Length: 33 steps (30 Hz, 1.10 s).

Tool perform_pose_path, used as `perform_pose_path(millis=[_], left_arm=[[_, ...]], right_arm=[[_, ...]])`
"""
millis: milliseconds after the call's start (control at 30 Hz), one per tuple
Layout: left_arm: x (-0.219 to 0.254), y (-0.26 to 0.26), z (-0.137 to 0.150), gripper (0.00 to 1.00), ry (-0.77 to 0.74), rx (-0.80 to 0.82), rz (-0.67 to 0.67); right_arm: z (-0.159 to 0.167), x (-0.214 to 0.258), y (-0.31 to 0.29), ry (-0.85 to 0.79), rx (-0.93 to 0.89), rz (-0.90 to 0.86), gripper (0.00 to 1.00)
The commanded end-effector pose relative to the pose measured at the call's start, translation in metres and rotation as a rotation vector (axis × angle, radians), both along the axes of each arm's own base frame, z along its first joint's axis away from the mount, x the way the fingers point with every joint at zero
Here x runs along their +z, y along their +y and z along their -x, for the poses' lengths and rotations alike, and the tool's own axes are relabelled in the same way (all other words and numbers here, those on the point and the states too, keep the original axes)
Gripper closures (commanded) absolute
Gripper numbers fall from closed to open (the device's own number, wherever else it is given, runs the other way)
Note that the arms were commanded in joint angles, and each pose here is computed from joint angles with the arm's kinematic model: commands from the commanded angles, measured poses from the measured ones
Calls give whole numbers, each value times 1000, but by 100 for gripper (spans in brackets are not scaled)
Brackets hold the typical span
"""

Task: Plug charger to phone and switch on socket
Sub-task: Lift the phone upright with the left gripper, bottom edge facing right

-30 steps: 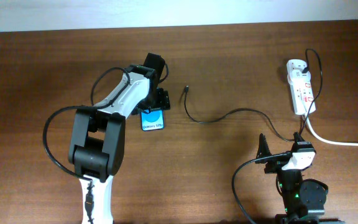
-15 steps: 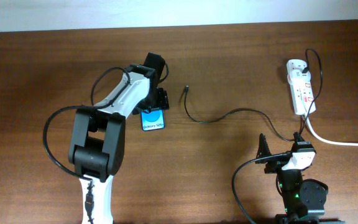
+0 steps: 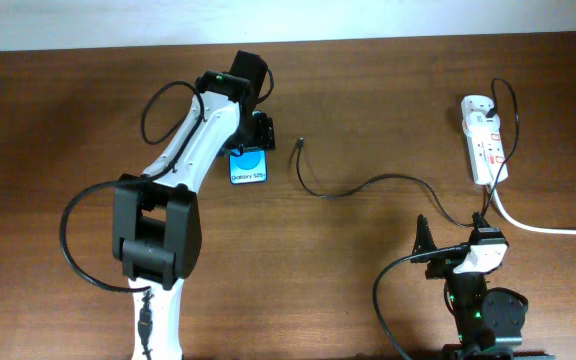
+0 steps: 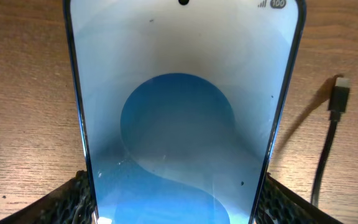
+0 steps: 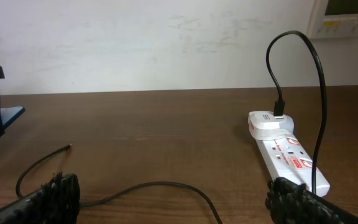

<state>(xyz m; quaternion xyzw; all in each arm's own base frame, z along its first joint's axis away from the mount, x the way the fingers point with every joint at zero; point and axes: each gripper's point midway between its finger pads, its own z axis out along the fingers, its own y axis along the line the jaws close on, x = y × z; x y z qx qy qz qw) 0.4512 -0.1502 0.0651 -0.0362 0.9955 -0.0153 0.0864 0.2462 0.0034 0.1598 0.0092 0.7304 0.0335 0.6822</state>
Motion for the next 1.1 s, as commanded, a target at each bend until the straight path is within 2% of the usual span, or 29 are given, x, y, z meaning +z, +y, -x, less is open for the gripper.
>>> perform_pose_path(millis=[0,233,367,467,533,700,767,833,900,1000,1067], left_arm=[[19,-9,-9,99,-36,-23,36],[60,-23,-28,100,-122,-19,109],[62,-30,-21,100,-79,28,178],[63,-31,-16,100,-15,153,275],[65,-30,-16,100,8,183,328],[65,-26,-18,100,7,193,333],[65,-24,-18,100,19,263,347],[65,-24,-18,100,49,406,372],[66,-29,-15,100,94,532,420],[74,-50,-7,100,175,514,535],[81,-62,-1,100,232,500,615]], right_arm=[[0,-2,1,4,1,-7,2],[0,-2,1,3,1,-7,2],[0,-2,1,4,1,-7,2],[0,-2,1,4,1,-7,2],[0,-2,1,3,1,-7,2],[0,-1,7,0,40,-10,2],[1,5,13,-24,75,-11,2],[5,19,34,-68,197,-28,2],[7,38,38,-69,216,-159,2],[7,86,51,-52,299,-197,2],[-2,105,54,35,310,-213,2]])
